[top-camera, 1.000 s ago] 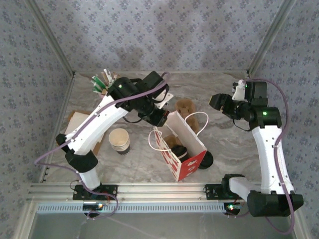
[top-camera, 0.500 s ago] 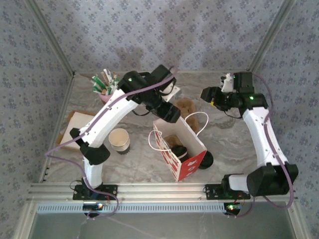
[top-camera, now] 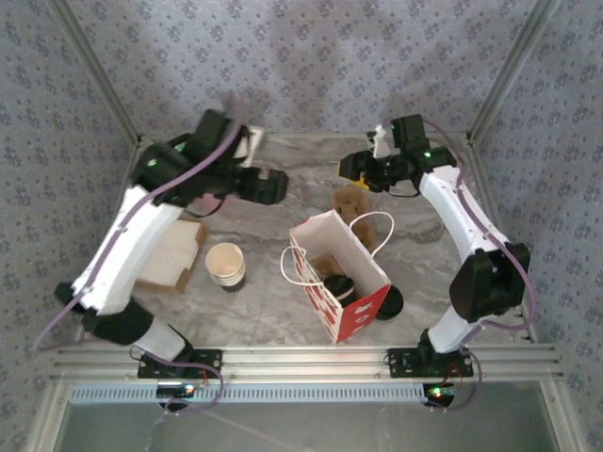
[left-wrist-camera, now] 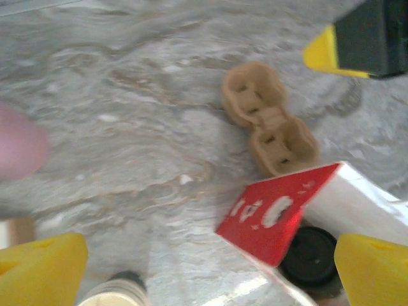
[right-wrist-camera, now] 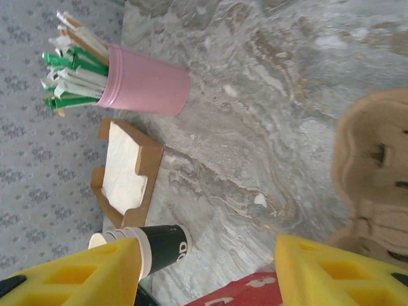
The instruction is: Pack the takeout coffee
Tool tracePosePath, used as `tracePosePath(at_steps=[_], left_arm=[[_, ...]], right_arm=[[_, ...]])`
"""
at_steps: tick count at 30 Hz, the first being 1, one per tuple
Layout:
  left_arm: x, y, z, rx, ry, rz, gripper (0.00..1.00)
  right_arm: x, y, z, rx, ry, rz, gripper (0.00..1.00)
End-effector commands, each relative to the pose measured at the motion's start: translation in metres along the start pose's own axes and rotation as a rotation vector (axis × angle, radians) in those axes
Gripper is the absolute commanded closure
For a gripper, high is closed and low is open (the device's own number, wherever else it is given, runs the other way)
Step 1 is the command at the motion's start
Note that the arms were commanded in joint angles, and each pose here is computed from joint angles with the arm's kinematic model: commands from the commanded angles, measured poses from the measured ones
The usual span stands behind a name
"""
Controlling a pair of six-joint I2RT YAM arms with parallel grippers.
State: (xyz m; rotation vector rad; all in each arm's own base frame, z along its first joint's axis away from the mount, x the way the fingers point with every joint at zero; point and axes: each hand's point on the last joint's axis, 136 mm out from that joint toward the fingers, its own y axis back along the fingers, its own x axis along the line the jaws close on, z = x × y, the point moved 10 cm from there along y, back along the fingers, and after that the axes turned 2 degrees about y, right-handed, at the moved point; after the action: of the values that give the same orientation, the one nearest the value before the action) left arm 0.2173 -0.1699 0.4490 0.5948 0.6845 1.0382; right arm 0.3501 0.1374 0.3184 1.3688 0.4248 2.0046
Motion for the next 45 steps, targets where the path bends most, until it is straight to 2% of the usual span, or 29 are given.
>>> tracePosePath(at_steps=[1,7,16,21,24,31,33,34,38,45], left_arm=[[0.034,0.013,-0.006,-0.129,0.143,0.066,0.01],[0.101,0.007,-0.049,-0.121,0.356,0.223,0.01],[0.185,-0.036,-0.105,0.043,0.616,0.416,0.01],[0.228,-0.068,-0.131,0.171,0.722,0.507,0.14],[0.24,-0.078,-0.13,0.233,0.748,0.54,0.24],[0.276,-0.118,-0.136,0.357,0.819,0.628,0.29],[0.29,-0.133,-0.144,0.423,0.857,0.637,0.38],[0.293,-0.137,-0.144,0.438,0.864,0.643,0.39],[0.306,-0.149,-0.142,0.42,0.904,0.629,0.4],[0.321,-0.172,-0.147,0.473,0.918,0.627,0.47]], right_arm=[[0.012,-0.02,0.002,0.074,0.065,0.062,0.41],[0.019,-0.053,0.0,0.169,0.108,0.088,0.43],[0.021,-0.081,-0.006,0.242,0.147,0.104,0.43],[0.027,-0.098,-0.008,0.275,0.177,0.116,0.44],[0.031,-0.106,-0.01,0.293,0.192,0.125,0.45],[0.035,-0.114,-0.014,0.311,0.205,0.142,0.47],[0.035,-0.113,-0.016,0.312,0.208,0.139,0.48],[0.034,-0.113,-0.016,0.315,0.208,0.138,0.48],[0.034,-0.112,-0.017,0.317,0.213,0.145,0.48],[0.032,-0.109,-0.018,0.319,0.214,0.154,0.48]])
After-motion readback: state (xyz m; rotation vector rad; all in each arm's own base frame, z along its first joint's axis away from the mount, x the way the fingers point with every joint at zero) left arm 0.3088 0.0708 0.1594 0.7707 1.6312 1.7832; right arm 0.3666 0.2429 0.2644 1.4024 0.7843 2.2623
